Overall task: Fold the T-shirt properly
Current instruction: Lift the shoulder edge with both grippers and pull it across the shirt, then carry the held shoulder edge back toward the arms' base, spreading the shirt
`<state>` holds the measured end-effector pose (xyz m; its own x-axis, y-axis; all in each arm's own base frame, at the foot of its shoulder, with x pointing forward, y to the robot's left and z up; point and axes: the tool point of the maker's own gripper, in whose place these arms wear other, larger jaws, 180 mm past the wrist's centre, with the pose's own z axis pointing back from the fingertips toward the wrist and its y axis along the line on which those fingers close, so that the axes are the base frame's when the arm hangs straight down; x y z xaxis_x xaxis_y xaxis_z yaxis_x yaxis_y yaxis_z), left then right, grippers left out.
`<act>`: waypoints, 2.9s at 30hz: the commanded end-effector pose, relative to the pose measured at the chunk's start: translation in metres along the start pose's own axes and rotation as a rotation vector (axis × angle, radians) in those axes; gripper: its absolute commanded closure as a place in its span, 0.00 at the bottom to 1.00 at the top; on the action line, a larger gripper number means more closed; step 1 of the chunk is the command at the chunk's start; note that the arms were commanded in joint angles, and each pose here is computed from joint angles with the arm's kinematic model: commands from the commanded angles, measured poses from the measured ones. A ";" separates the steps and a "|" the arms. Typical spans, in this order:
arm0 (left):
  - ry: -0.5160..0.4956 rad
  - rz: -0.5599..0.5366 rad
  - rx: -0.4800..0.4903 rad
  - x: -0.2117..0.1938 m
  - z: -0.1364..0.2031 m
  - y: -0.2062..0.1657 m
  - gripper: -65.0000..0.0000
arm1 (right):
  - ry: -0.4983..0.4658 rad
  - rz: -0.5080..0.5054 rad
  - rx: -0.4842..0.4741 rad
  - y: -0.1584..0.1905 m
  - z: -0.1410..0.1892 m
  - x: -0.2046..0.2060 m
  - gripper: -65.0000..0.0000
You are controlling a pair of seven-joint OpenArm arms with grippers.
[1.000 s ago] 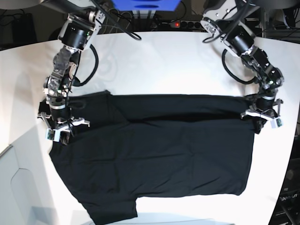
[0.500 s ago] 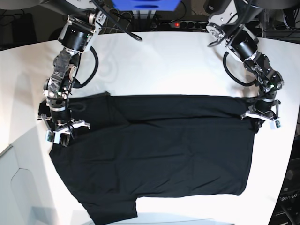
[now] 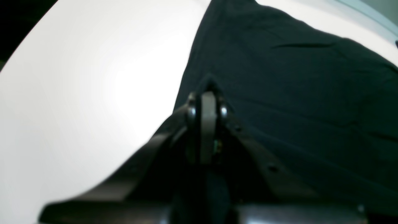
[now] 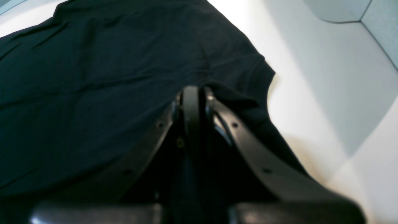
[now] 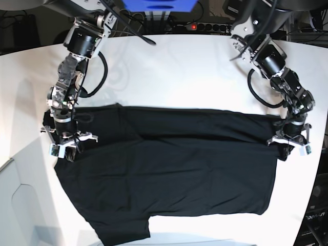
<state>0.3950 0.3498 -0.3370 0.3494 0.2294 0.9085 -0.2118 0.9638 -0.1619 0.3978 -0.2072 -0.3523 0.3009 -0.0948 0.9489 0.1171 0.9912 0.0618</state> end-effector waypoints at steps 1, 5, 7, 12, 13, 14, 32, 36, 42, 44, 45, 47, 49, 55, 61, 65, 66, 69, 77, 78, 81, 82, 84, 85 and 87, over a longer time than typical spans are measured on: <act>-0.061 0.000 -0.015 0.022 -0.003 -0.004 1.00 | -0.074 0.004 0.001 -0.002 -0.003 0.025 1.00; -0.014 0.013 -0.021 0.007 -0.009 0.002 1.00 | -0.074 0.003 -0.001 -0.002 -0.003 0.025 1.00; 0.013 0.032 -0.025 -0.004 -0.012 0.003 1.00 | -0.076 0.002 0.000 -0.002 -0.003 0.025 1.00; 0.037 0.054 -0.029 -0.011 -0.016 0.006 1.00 | -0.078 -0.001 -0.003 -0.003 -0.003 0.026 1.00; 0.043 0.058 -0.032 -0.013 -0.018 0.005 1.00 | -0.078 -0.001 -0.003 -0.003 -0.003 0.026 1.00; 0.047 0.061 -0.032 -0.014 -0.018 0.005 1.00 | -0.078 -0.001 -0.003 -0.003 -0.003 0.026 1.00; 0.025 0.052 -0.020 0.004 -0.018 0.016 0.38 | -0.074 0.002 0.005 0.000 -0.003 0.024 1.00; 0.002 -0.010 0.011 0.003 0.005 0.027 0.35 | -0.073 0.001 0.005 0.001 -0.003 0.024 1.00; -0.001 0.069 0.001 -0.028 0.036 0.038 0.35 | -0.075 0.002 0.006 0.001 -0.003 0.025 1.00; 0.020 0.092 0.000 -0.042 0.041 0.040 0.35 | -0.075 0.002 0.006 0.001 -0.003 0.025 1.00; 0.032 0.101 0.000 -0.049 0.041 0.041 0.35 | -0.075 0.002 0.006 0.001 -0.003 0.025 1.00; 0.055 0.117 -0.001 -0.059 0.040 0.041 0.35 | -0.075 0.002 0.006 0.001 -0.003 0.025 1.00; 0.073 0.135 -0.002 -0.068 0.039 0.041 0.35 | -0.075 0.003 0.006 0.001 -0.003 0.025 0.94; 0.100 0.179 -0.009 -0.079 0.031 0.038 0.44 | -0.075 0.004 0.007 0.001 -0.002 0.025 0.74; 0.114 0.205 -0.015 -0.084 0.025 0.036 0.88 | -0.114 0.016 0.006 0.001 0.000 0.041 0.55; 0.116 0.206 -0.017 -0.083 0.024 0.035 0.99 | -0.178 0.041 -0.021 -0.009 0.009 0.066 0.50; 0.116 0.206 -0.017 -0.083 0.024 0.035 0.98 | -0.187 0.053 -0.035 -0.016 0.012 0.070 0.50; 0.115 0.203 -0.017 -0.082 0.024 0.035 1.00 | -0.162 0.079 -0.098 -0.047 0.027 0.058 0.50; 0.122 0.202 -0.015 -0.085 0.026 0.036 1.00 | 0.034 0.096 -0.193 -0.096 0.063 -0.011 0.50; 0.120 0.202 -0.015 -0.085 0.026 0.036 1.00 | 0.052 0.108 -0.197 -0.101 0.066 -0.015 0.50; 0.119 0.201 -0.012 -0.085 0.027 0.038 1.00 | 0.078 0.112 -0.197 -0.102 0.072 -0.025 0.50; 0.118 0.202 -0.011 -0.085 0.027 0.038 1.00 | 0.087 0.112 -0.197 -0.102 0.072 -0.027 0.50; 0.118 0.202 -0.011 -0.085 0.027 0.038 1.00 | 0.109 0.110 -0.198 -0.103 0.073 -0.032 0.50; 0.117 0.201 -0.011 -0.084 0.027 0.038 1.00 | 0.118 0.109 -0.199 -0.103 0.073 -0.033 0.50; 0.118 0.202 -0.010 -0.084 0.027 0.038 1.00 | 0.140 0.100 -0.196 -0.103 0.073 -0.042 0.50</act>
<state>0.3308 0.3570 -0.4152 0.3988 0.4523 0.7977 -0.2816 0.8883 -0.3629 0.2971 -0.2946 -0.3880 0.4820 -0.0404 0.8753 0.2615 0.9600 -0.0997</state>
